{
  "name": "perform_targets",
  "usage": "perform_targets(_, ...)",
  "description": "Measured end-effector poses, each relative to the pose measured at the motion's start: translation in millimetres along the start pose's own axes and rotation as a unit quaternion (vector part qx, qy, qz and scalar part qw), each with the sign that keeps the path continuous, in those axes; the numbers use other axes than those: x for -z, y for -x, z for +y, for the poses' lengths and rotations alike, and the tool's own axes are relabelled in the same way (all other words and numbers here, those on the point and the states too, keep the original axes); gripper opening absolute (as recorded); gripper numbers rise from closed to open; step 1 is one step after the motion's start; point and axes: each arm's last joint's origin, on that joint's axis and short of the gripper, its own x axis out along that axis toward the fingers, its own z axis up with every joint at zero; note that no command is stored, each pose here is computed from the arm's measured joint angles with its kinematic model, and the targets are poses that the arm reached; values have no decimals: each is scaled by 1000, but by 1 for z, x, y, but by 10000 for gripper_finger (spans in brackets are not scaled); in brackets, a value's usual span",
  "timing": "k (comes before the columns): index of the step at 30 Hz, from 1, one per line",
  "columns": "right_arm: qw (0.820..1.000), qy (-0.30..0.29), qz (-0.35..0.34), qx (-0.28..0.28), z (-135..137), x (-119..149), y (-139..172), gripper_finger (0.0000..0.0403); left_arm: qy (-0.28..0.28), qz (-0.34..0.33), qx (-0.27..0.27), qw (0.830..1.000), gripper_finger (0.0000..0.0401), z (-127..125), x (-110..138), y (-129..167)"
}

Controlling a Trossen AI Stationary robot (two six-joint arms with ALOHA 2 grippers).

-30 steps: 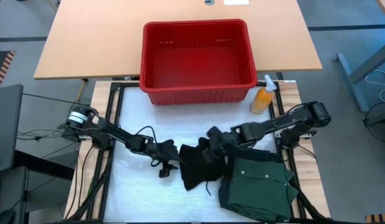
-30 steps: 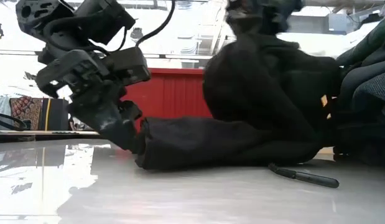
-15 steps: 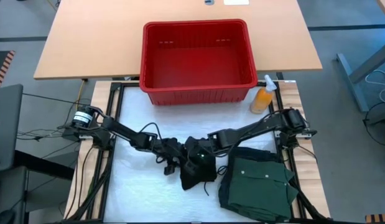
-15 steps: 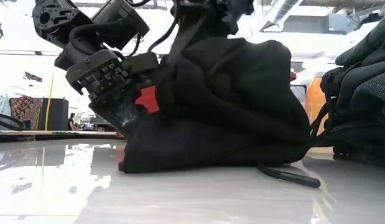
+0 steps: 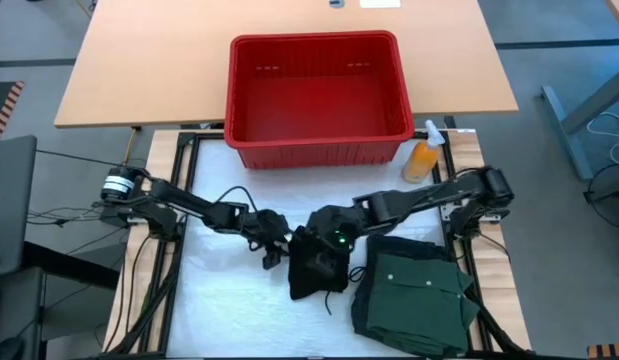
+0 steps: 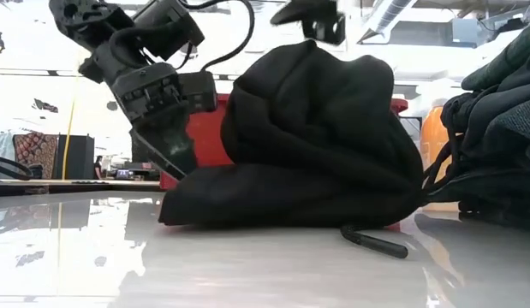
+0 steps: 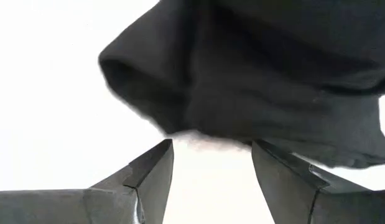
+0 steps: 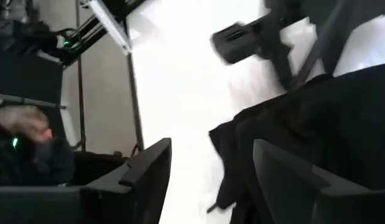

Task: Fold laundry
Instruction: Fold the black shirt

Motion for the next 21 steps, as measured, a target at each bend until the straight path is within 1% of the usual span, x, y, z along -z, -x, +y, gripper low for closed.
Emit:
perform_targets(1,1000,8,-4,2,5,3,6,255,3,6,-9,1000,208,1,0,6)
perform_targets(3,999,29,-5,25,13,12,20,255,8,12,-21,1000,208,4,-1,15)
perform_targets(6,994,82,-15,77,22,40,33,254,22,16,-39,999,208,5,-3,32)
perform_targets(7,992,84,-18,88,20,50,34,252,30,6,-39,999,208,5,-5,38)
perform_targets(9,993,69,-30,88,14,66,31,246,44,-20,-36,998,208,2,-10,49)
perform_targets(12,990,47,-77,107,-2,82,20,231,62,-111,-21,992,208,-6,-26,67)
perform_targets(15,986,37,-105,120,-13,90,7,215,78,-202,-21,976,208,-10,-41,77)
perform_targets(16,985,38,-112,122,-14,91,5,210,81,-220,-26,972,208,-10,-43,79)
perform_targets(18,982,43,-136,121,-12,88,5,200,81,-232,-38,969,208,-11,-48,77)
perform_targets(21,974,44,-166,149,-15,84,6,185,79,-221,-49,971,208,-11,-58,66)
